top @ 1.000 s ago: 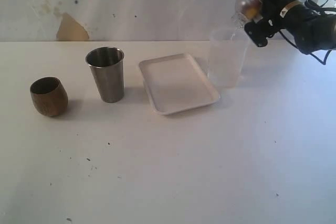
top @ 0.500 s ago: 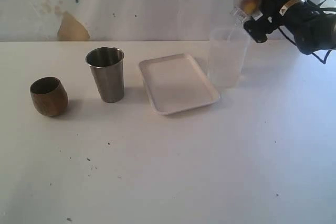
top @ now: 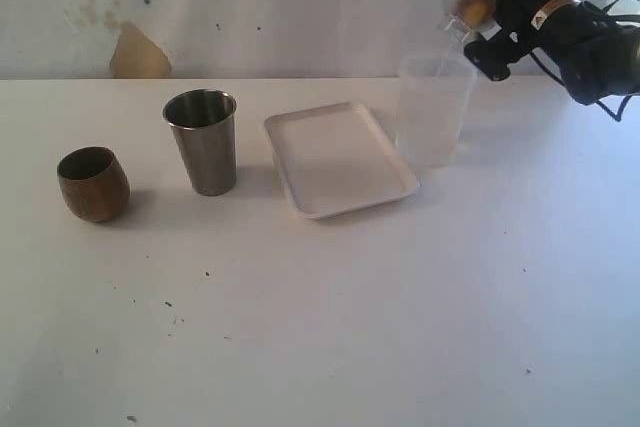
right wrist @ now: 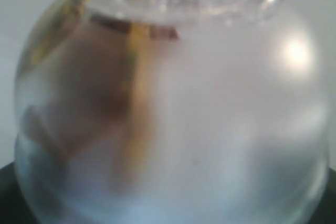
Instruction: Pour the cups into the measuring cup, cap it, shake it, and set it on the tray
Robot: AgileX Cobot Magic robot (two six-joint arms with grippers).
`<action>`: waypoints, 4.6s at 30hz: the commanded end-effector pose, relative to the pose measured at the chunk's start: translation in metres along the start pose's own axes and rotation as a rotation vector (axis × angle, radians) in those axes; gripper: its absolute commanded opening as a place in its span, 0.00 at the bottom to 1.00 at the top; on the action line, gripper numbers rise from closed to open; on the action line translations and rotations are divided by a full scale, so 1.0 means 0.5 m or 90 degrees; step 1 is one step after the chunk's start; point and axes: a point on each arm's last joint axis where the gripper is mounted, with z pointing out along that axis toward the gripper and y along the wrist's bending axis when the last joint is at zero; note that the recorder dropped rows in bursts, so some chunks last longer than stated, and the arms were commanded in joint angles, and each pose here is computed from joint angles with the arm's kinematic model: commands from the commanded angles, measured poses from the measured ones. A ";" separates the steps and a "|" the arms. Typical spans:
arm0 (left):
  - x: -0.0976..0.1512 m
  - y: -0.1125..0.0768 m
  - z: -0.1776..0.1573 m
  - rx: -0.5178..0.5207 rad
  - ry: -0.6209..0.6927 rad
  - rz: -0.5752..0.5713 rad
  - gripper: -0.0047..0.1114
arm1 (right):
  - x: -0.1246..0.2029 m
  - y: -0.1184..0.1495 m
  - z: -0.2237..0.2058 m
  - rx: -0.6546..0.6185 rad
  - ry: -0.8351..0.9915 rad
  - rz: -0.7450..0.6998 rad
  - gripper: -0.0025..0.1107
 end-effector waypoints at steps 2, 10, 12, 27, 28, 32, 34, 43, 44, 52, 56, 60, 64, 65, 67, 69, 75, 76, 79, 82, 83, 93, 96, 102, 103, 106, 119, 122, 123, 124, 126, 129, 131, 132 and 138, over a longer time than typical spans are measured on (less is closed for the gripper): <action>0.001 0.000 0.000 0.002 -0.006 -0.001 0.05 | 0.016 -0.019 0.001 0.040 0.019 -0.021 0.02; 0.001 0.000 0.000 0.002 -0.006 -0.001 0.05 | 0.016 -0.019 0.001 0.040 0.019 -0.021 0.02; 0.001 0.000 0.000 0.002 -0.006 -0.001 0.05 | 0.016 -0.019 0.001 0.040 0.019 -0.021 0.02; 0.001 0.000 0.000 0.002 -0.006 -0.001 0.05 | 0.016 -0.019 0.001 0.040 0.019 -0.021 0.02; 0.001 0.000 0.000 0.002 -0.006 -0.001 0.05 | 0.016 -0.019 0.001 0.040 0.019 -0.021 0.02; 0.001 0.000 0.000 0.002 -0.006 -0.001 0.05 | 0.016 -0.019 0.001 0.040 0.019 -0.021 0.02; 0.001 0.000 0.000 0.002 -0.006 -0.001 0.05 | 0.016 -0.019 0.001 0.040 0.019 -0.021 0.02; 0.001 0.000 0.000 0.002 -0.006 -0.001 0.05 | 0.016 -0.019 0.001 0.040 0.019 -0.021 0.02; 0.001 0.000 0.000 0.002 -0.006 -0.001 0.05 | 0.016 -0.019 0.001 0.040 0.019 -0.021 0.02; 0.001 0.000 0.000 0.002 -0.006 -0.001 0.05 | 0.017 -0.020 0.001 0.041 0.020 -0.024 0.02; 0.001 0.000 0.000 0.002 -0.006 -0.001 0.05 | 0.017 -0.021 0.001 0.045 0.023 -0.030 0.02; 0.001 0.000 0.000 0.002 -0.006 -0.001 0.05 | 0.017 -0.021 0.001 0.045 0.023 -0.030 0.02; 0.001 0.000 0.000 0.002 -0.006 -0.001 0.05 | 0.017 -0.021 0.001 0.045 0.023 -0.030 0.02; 0.001 0.000 0.000 0.002 -0.006 -0.001 0.05 | 0.017 -0.021 0.001 0.045 0.023 -0.030 0.02; 0.001 0.000 0.000 0.002 -0.006 -0.001 0.05 | 0.017 -0.021 0.001 0.045 0.023 -0.030 0.02; 0.001 0.000 0.000 0.002 -0.006 -0.001 0.05 | 0.017 -0.021 0.001 0.045 0.023 -0.030 0.02; 0.001 0.000 0.000 0.002 -0.006 -0.001 0.05 | 0.017 -0.021 0.001 0.045 0.023 -0.030 0.02; 0.001 0.000 0.000 0.002 -0.006 -0.001 0.05 | 0.017 -0.021 0.001 0.045 0.023 -0.030 0.02; 0.001 0.000 0.000 0.002 -0.006 -0.001 0.05 | 0.017 -0.021 0.001 0.045 0.023 -0.030 0.02; 0.001 0.000 0.000 0.002 -0.006 -0.001 0.05 | 0.017 -0.021 0.001 0.045 0.022 -0.019 0.02; 0.001 0.000 0.000 0.002 -0.006 -0.001 0.05 | 0.017 -0.021 0.001 0.044 0.022 -0.015 0.02; 0.001 0.000 0.000 0.002 -0.006 -0.001 0.05 | 0.015 -0.016 0.001 0.030 0.011 0.049 0.02; 0.001 0.000 0.000 0.002 -0.006 -0.001 0.05 | 0.014 -0.014 0.001 0.023 0.008 0.049 0.02; 0.001 0.000 0.000 0.002 -0.006 -0.001 0.05 | 0.003 0.004 0.001 -0.043 -0.026 0.048 0.02; 0.001 0.000 0.000 0.002 -0.006 -0.001 0.05 | 0.001 0.008 0.001 -0.056 -0.033 0.048 0.02; 0.001 0.000 0.000 0.002 -0.006 -0.001 0.05 | -0.003 0.015 0.000 -0.082 -0.046 0.048 0.02; 0.001 0.000 0.000 0.002 -0.006 -0.001 0.05 | -0.004 0.018 -0.001 -0.092 -0.051 0.048 0.02; 0.001 0.000 0.000 0.002 -0.006 -0.001 0.05 | -0.006 0.021 -0.002 -0.105 -0.058 0.048 0.02; 0.001 0.000 0.000 0.002 -0.006 -0.001 0.05 | -0.007 0.022 -0.002 -0.107 -0.059 0.048 0.02; 0.001 0.000 0.000 0.002 -0.006 -0.001 0.05 | -0.007 0.023 -0.002 -0.111 -0.061 0.048 0.02; 0.001 0.000 0.000 0.002 -0.006 -0.001 0.05 | -0.007 0.023 -0.002 -0.111 -0.061 0.048 0.02; 0.001 0.000 0.000 0.002 -0.006 -0.001 0.05 | -0.008 0.023 -0.002 -0.112 -0.062 0.048 0.02; 0.001 0.000 0.000 0.002 -0.006 -0.001 0.05 | -0.008 0.023 -0.002 -0.112 -0.062 0.048 0.02; 0.001 0.000 0.000 0.002 -0.006 -0.001 0.05 | -0.008 0.023 -0.002 -0.112 -0.062 0.048 0.02; 0.001 0.000 0.000 0.002 -0.006 -0.001 0.05 | -0.008 0.024 -0.002 -0.114 -0.062 0.049 0.02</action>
